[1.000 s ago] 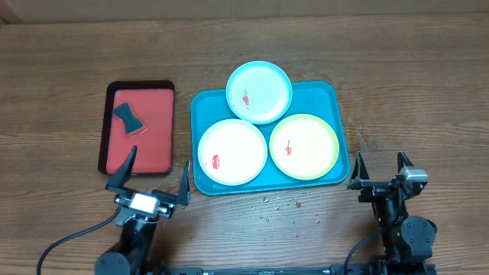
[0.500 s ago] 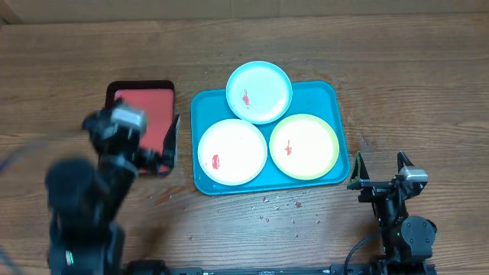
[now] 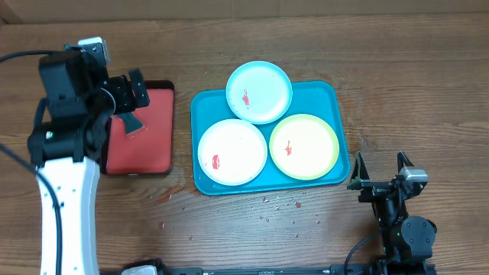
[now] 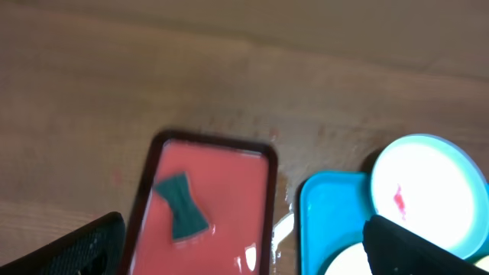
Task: Clean dirty plates on tray and stack at the side
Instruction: 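Move the left gripper over the sponge on the red tray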
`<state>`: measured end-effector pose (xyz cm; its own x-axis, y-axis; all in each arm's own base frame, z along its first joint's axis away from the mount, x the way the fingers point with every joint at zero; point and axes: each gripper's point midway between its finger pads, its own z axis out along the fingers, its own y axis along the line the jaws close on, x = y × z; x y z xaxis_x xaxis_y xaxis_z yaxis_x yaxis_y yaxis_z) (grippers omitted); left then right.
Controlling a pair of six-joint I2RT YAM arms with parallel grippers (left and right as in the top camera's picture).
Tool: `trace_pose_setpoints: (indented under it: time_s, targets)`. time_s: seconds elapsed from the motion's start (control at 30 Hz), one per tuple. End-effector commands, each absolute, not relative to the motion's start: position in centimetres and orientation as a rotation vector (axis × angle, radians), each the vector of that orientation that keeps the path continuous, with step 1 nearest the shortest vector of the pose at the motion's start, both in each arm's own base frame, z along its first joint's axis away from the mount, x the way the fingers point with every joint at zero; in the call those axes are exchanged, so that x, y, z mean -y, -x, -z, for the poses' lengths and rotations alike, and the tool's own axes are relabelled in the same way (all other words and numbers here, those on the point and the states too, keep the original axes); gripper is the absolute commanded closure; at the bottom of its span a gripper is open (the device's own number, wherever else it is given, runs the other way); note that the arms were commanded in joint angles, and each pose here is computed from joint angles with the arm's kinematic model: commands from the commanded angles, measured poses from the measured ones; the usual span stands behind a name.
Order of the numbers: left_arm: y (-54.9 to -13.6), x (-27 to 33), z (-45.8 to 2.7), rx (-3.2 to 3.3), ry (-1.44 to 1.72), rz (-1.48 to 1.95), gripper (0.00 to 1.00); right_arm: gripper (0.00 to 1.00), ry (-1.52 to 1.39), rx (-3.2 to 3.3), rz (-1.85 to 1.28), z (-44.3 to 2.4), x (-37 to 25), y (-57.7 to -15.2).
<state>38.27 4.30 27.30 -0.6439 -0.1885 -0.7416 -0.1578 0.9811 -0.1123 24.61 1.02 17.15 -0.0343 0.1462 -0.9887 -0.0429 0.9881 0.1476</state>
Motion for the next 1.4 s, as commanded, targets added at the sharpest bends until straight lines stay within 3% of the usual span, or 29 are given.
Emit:
trace_pose_setpoints:
  time_s: [0.0,0.4,0.63,0.7,0.93,1.37]
  targets:
    - [-39.4,-5.8,-24.9,-2.339,0.364,-0.015,0.0,0.0,-0.083,-1.598,-0.155,-16.9,-1.1,-24.6]
    - [-41.5,-7.9,-12.6,-2.574,0.711,-0.055,0.0,0.0,-0.083,-1.598,-0.155,-16.9,-1.1,-24.6]
    - [-43.3,-8.9,-8.2,-2.606,0.74,-0.076,0.0,0.0,-0.083,-1.599,-0.155,-16.9,-1.1,-24.6]
    - [-43.3,-9.0,-6.7,-2.625,0.777,-0.081,0.05,0.0,-0.083,-1.598,-0.155,-16.9,-1.1,-24.6]
    - [-42.2,-9.8,-4.0,-2.655,0.918,-0.158,0.12,0.0,-0.083,-1.598,-0.155,-16.9,-1.1,-24.6]
    - [-41.2,-10.2,-0.8,-2.695,1.022,-0.211,0.12,0.0,-0.083,-1.598,-0.155,-16.9,-1.1,-24.6]
